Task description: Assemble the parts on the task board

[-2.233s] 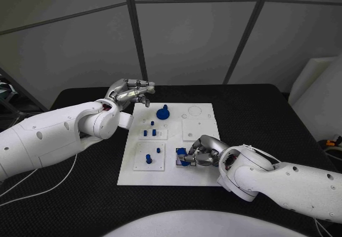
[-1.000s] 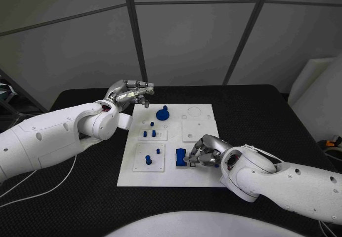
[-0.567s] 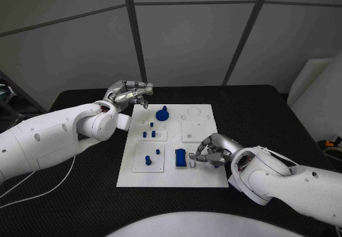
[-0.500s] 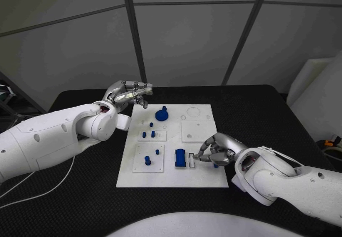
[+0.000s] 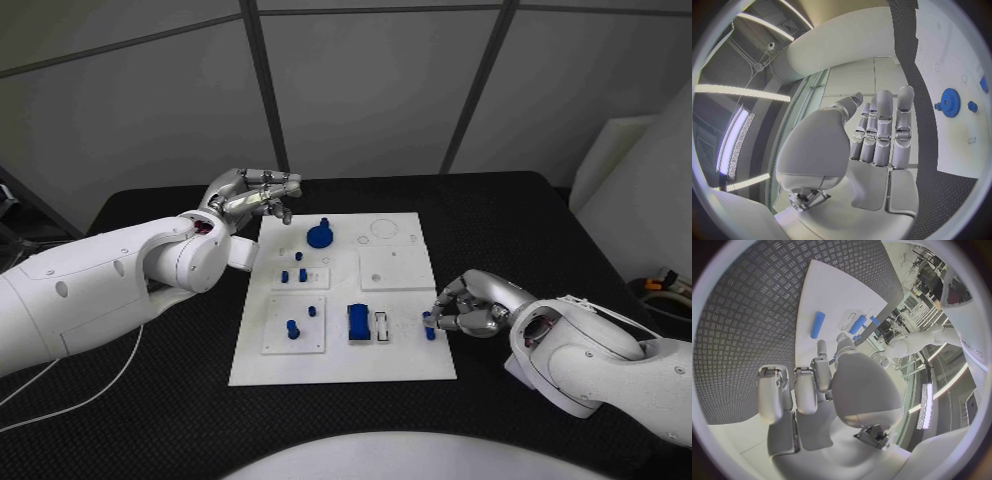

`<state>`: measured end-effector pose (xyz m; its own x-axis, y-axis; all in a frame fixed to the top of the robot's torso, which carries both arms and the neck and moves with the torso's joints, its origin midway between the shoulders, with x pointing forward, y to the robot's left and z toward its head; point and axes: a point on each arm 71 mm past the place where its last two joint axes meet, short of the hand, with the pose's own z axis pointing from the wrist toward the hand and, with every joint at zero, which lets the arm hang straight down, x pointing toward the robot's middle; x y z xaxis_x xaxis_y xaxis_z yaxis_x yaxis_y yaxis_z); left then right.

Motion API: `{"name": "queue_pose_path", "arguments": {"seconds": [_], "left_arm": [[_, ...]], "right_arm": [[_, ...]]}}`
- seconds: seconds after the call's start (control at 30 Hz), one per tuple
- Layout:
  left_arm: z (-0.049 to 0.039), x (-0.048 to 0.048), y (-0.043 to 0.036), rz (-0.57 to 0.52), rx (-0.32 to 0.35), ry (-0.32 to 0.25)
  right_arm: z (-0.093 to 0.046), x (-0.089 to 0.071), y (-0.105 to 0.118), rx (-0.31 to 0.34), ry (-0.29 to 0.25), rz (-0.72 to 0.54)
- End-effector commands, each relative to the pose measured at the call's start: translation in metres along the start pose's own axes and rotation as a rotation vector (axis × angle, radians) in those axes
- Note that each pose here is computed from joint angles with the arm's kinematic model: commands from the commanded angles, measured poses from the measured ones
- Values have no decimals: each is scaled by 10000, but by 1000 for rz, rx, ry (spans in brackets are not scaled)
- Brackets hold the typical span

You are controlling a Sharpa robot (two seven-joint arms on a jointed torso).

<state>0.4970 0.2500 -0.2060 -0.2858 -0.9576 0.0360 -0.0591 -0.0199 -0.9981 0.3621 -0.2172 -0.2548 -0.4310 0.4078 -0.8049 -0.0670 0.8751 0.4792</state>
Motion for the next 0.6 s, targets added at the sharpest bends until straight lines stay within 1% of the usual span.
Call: {"name": "queue_pose_path", "arguments": {"seconds": [0.03, 0.27, 0.6], "left_arm": [[-5, 16, -6, -8, 9, 11], [-12, 14, 8, -9, 7, 12], [-14, 13, 14, -10, 5, 13]], "right_arm": [[8, -4, -48, 44, 5, -129], [39, 15, -57, 66, 12, -174], [142, 78, -14, 66, 29, -182]]}}
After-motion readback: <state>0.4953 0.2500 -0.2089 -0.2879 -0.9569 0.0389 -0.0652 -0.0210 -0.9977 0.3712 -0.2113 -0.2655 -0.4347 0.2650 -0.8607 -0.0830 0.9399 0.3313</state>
